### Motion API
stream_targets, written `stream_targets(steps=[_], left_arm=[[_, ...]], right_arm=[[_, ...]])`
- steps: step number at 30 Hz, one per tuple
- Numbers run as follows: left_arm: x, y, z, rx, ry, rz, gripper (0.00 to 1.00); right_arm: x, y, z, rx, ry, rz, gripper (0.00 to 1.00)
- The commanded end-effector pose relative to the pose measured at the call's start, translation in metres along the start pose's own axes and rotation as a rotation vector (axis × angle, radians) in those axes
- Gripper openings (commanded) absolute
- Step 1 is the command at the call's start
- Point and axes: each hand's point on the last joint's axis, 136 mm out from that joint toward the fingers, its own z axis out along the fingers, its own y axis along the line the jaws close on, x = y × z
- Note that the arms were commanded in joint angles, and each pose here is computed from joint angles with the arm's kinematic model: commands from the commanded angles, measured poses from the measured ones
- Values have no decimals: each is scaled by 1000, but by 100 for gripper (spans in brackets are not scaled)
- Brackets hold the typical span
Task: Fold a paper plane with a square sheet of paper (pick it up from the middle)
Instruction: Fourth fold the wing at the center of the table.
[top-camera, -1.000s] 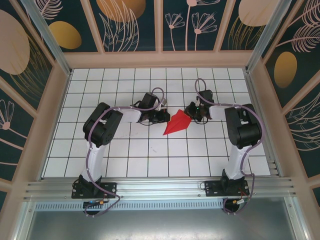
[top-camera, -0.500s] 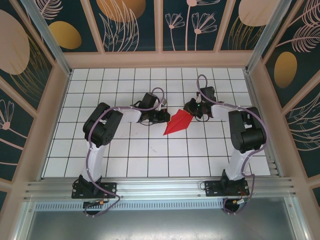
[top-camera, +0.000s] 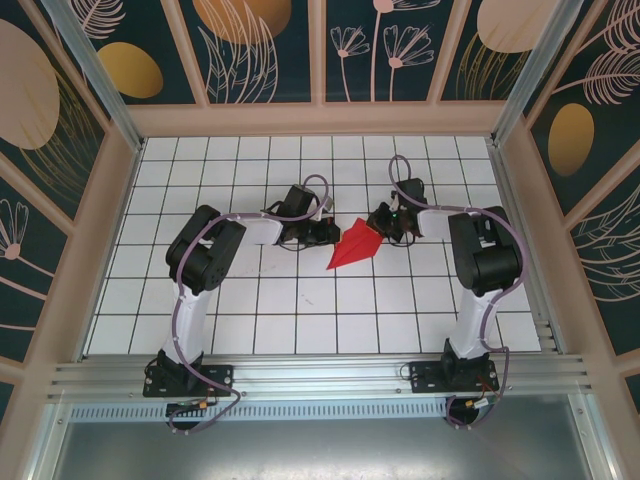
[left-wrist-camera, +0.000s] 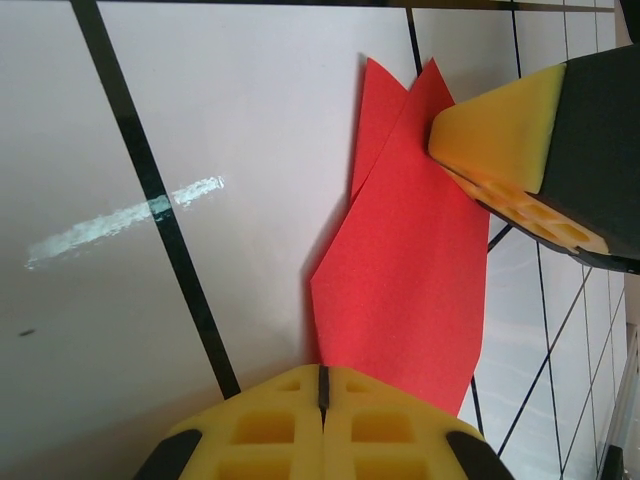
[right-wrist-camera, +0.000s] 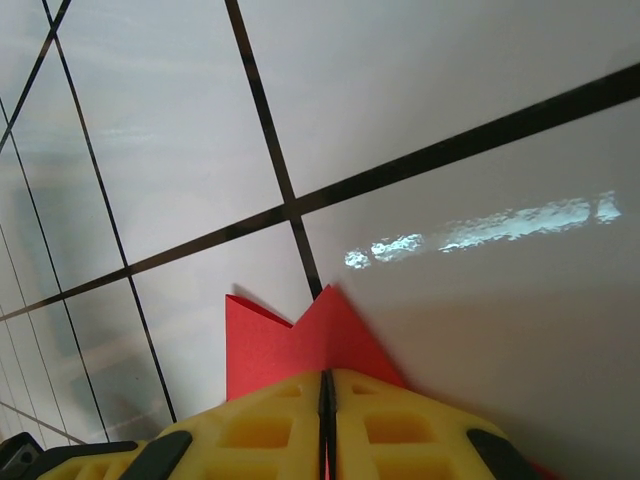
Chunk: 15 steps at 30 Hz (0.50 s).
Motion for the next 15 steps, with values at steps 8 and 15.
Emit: stream_targets(steps=[8,15], left_arm=[[28,30,11,-87,77,-56,0],[28,28,12,-81,79,-56,0]], right_arm=[[-18,37,-33,-77,-45,-73,13],[-5,-12,-8,43,-14,16,12]])
